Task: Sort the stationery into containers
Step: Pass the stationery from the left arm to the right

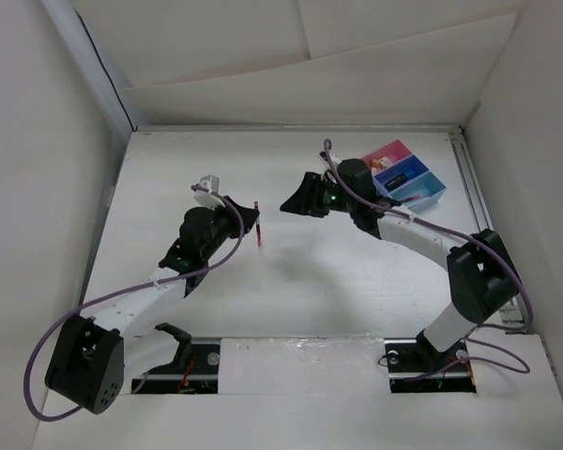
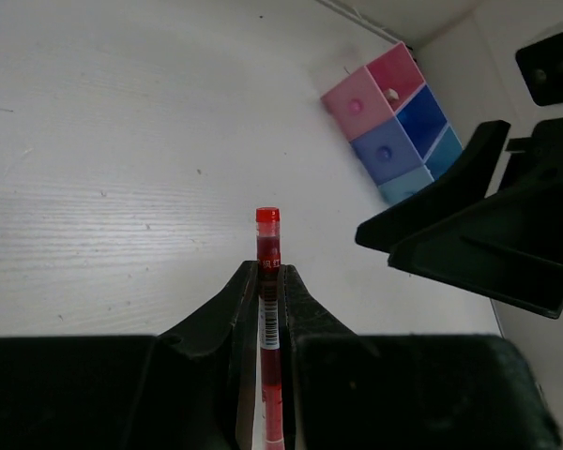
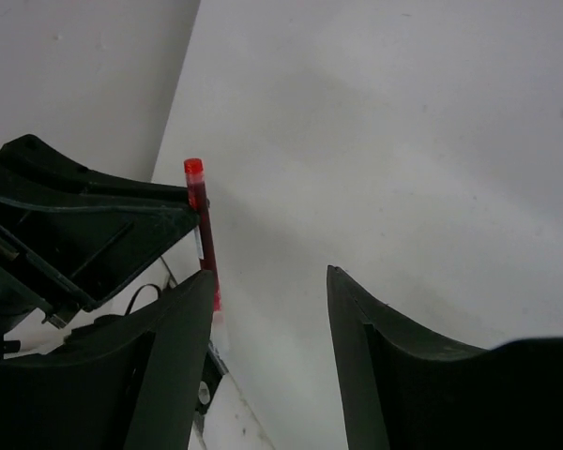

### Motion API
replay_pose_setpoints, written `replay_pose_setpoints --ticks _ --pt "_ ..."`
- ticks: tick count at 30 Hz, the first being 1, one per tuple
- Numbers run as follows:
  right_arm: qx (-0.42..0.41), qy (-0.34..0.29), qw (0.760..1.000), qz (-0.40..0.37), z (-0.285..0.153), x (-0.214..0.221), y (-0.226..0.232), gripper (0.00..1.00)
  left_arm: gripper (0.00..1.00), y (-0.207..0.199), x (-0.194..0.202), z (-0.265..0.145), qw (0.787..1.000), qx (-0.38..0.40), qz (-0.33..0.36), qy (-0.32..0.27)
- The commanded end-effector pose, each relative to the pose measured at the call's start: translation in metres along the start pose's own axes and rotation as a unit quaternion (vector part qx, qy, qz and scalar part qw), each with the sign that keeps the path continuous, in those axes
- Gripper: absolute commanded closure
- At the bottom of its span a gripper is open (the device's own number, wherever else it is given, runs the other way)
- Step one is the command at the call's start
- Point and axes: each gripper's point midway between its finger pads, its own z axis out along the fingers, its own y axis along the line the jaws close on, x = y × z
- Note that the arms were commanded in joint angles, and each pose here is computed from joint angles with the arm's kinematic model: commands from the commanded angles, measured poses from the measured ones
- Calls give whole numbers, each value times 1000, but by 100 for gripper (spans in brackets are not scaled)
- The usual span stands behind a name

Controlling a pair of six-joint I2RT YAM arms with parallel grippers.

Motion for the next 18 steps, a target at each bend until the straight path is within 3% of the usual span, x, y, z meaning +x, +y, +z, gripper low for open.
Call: replay_pose_setpoints --ticks 1,18 --pt "-86 -13 996 -34 7 -17 56 42 100 -27 -2 -9 997 64 36 -7" --pt "-114 -4 993 -19 26 -16 71 44 100 -55 7 -17 991 116 65 8"
